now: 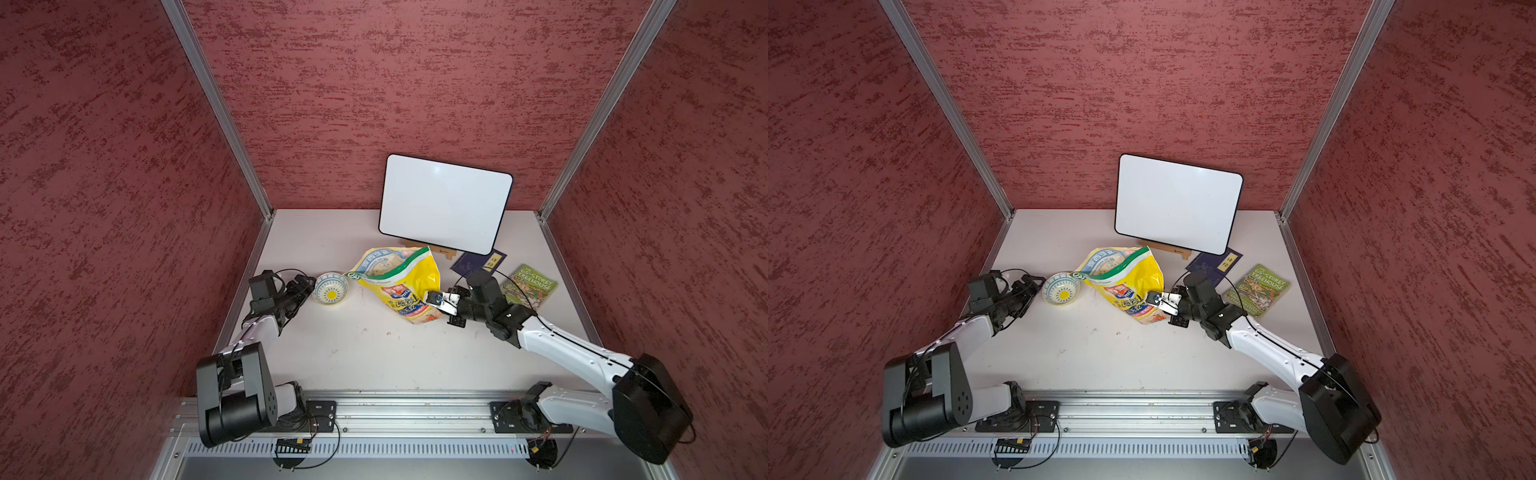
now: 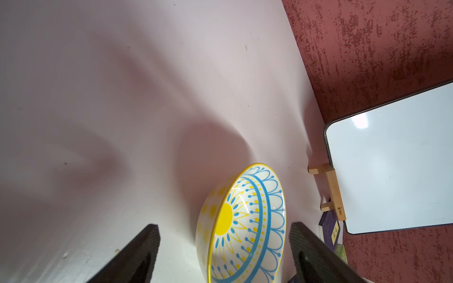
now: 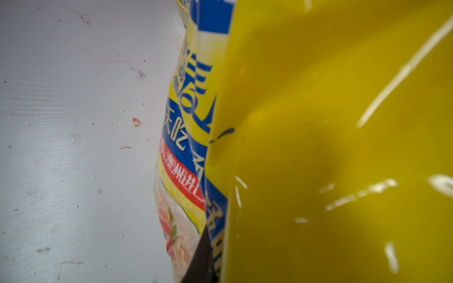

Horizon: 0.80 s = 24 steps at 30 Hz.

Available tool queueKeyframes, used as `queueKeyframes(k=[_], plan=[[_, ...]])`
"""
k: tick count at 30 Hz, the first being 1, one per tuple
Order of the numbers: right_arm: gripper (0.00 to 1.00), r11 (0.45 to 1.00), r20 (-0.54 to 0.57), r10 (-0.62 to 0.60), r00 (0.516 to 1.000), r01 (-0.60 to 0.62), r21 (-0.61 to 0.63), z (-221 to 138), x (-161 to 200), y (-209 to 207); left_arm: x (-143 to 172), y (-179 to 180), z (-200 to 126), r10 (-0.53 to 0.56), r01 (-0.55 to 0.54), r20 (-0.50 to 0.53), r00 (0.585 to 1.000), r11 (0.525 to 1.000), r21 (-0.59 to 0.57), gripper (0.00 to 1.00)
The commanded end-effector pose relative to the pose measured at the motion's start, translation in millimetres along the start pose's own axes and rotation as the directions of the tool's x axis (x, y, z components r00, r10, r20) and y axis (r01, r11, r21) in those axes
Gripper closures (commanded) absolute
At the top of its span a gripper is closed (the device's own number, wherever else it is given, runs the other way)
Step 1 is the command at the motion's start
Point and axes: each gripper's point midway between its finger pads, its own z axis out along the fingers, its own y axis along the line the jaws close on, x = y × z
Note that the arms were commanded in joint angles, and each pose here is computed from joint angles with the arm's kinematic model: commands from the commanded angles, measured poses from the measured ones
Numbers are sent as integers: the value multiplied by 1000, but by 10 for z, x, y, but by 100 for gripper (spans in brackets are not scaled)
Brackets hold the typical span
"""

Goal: Pour the oats into the breakfast bowl
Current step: Pick up the oats bag from the center of the board, then move the bowl to the center of the board.

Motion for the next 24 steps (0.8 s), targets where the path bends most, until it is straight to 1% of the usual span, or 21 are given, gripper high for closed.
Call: queueKeyframes(k=[1,5,10,13,20,24], plan=[[100,995,28,-51,998,48,91,-210,-275,-304,-75,-311,85,52,-54,17,998,992,113,14],[100,989,-35,-75,997,79,126,-320,-205,-367,-7,-399,188,66,-65,-8,998,989,131,16],[100,982,-83,-94,992,106,157,-508,-196,-494,106,-503,294,98,-91,-38,995,985,144,16],[100,979,-128,-113,985,133,155,-589,-187,-551,166,-585,373,120,-110,-56,991,982,156,16],[100,974,-173,-136,975,163,155,-738,-202,-656,401,-836,614,165,-141,-112,980,971,195,16],[100,974,-193,-151,969,180,138,-803,-226,-685,520,-951,669,173,-141,-130,976,965,223,17]])
